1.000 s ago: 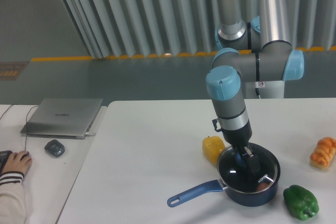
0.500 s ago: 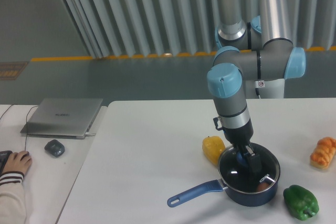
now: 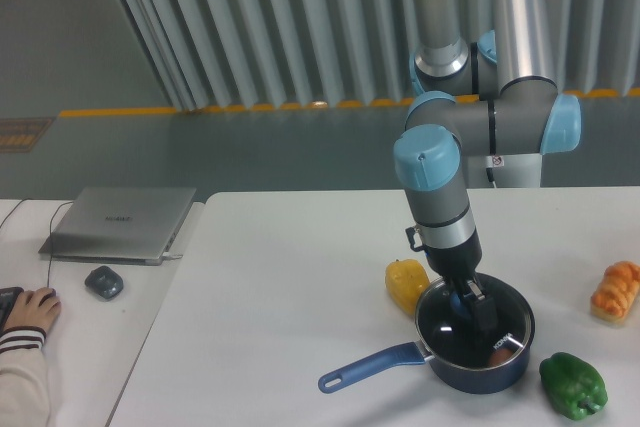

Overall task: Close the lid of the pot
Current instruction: 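Settle the lid flat on the saucepan rim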

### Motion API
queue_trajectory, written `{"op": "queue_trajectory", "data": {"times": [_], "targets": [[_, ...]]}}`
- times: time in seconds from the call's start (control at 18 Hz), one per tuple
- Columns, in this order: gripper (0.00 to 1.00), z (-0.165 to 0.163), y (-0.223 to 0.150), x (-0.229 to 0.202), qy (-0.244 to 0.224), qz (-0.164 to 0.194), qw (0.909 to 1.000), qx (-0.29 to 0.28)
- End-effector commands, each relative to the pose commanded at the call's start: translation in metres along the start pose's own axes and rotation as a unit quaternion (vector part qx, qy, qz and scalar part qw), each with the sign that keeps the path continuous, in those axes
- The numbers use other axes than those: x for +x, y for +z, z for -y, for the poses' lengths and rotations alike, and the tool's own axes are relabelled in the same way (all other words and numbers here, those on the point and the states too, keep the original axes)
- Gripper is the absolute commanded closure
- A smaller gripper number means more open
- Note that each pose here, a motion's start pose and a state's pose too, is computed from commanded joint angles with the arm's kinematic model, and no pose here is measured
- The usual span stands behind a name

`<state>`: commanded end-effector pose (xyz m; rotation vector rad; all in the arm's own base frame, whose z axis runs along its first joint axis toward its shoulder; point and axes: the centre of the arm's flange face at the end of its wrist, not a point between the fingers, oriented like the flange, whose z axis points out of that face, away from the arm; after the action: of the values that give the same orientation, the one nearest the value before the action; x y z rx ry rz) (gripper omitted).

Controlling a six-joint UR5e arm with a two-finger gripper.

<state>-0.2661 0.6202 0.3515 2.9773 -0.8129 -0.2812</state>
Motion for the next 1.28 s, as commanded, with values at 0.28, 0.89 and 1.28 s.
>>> {"op": "queue_trajectory", "data": {"times": [0.28,0.89,1.28], "targets": [[0.52,-0.0022,-0.0017,-0.0011,0.002,0.002,1.0000,0.000],[0.50,-0.0015,0.0035,0.0005,0.004,0.002,1.0000,-0.009],[0.00,-0.0001,0.0060,0.0005,0.003,0.005,1.0000,-0.008]]}}
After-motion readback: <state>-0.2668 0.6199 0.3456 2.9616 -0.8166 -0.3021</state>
